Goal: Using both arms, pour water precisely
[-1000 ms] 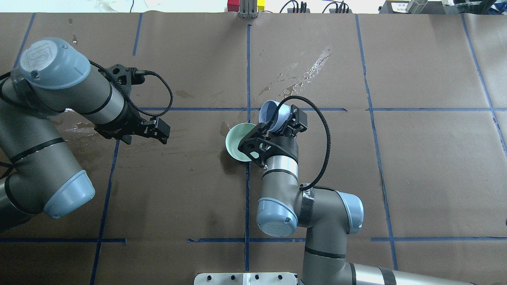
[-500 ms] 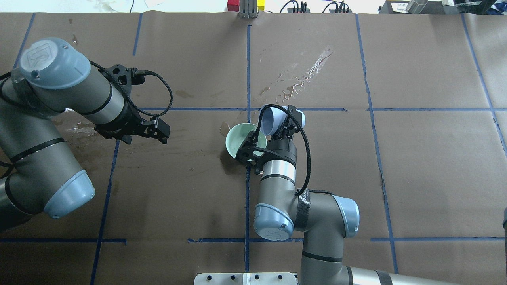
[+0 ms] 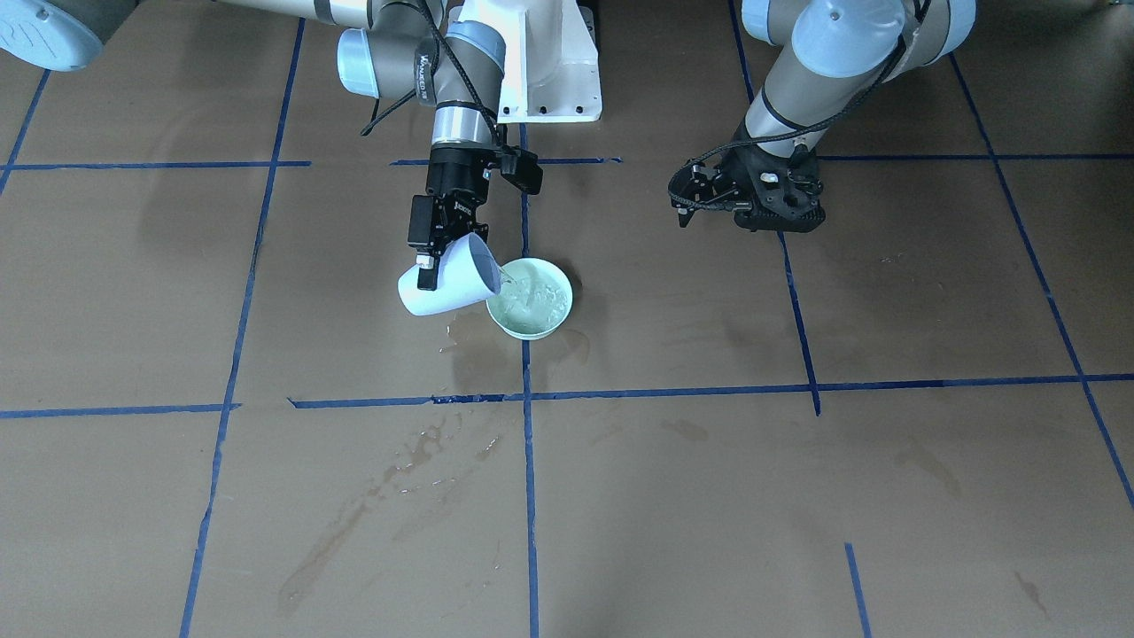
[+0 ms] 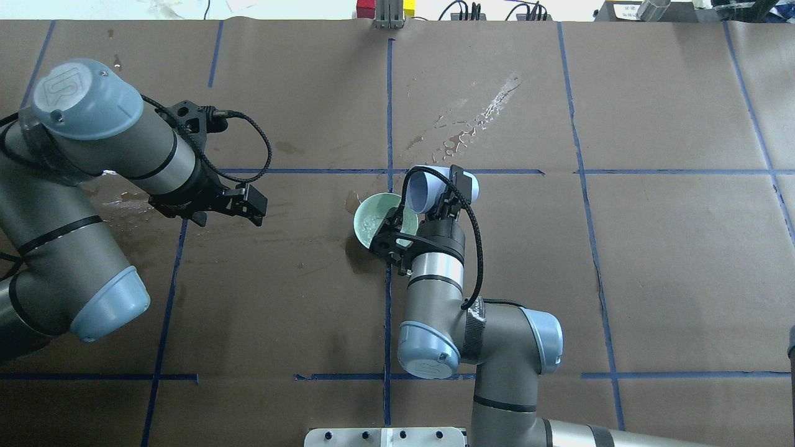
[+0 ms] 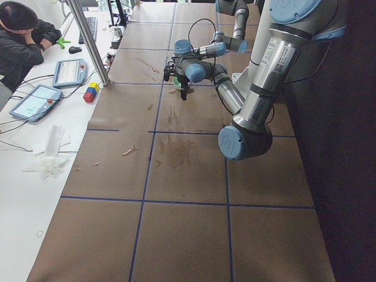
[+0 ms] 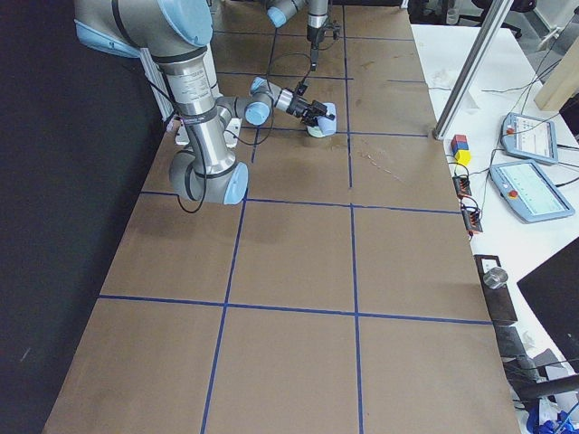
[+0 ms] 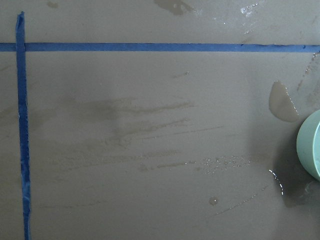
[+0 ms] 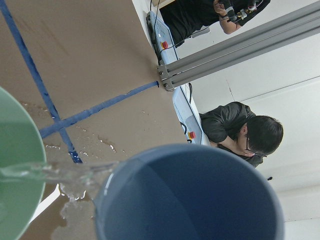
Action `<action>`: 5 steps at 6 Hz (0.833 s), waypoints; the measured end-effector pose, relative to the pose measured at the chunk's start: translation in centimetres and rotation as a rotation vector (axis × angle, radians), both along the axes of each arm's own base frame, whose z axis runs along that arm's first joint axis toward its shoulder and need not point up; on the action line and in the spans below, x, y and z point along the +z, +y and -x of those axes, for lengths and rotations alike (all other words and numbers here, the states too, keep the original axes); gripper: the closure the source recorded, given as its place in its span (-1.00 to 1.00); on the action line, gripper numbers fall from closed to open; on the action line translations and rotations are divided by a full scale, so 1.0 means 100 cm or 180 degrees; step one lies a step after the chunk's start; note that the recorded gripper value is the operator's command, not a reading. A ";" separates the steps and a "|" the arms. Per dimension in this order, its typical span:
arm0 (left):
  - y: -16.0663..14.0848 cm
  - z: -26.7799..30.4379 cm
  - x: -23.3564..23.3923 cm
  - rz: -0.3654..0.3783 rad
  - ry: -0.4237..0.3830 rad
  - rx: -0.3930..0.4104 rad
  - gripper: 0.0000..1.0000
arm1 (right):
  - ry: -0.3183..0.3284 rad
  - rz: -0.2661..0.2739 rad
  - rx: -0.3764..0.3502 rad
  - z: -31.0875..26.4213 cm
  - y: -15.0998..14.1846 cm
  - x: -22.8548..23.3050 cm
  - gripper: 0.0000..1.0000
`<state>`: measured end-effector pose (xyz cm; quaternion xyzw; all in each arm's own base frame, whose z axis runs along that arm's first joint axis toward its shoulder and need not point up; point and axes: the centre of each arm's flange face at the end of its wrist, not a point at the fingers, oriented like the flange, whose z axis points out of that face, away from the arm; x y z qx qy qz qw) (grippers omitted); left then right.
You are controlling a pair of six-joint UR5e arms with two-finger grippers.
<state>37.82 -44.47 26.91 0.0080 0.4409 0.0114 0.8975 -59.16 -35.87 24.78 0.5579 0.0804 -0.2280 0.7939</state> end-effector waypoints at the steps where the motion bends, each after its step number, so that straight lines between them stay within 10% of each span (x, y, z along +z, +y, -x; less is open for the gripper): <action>1: 0.000 0.000 0.000 0.0000 0.0000 0.0000 -1.00 | -0.0002 -0.0001 0.0000 0.000 0.000 0.000 1.00; 5: -0.001 -0.001 -0.001 -0.0003 0.0003 0.0000 -1.00 | -0.0030 -0.0003 0.0005 0.000 0.000 -0.001 1.00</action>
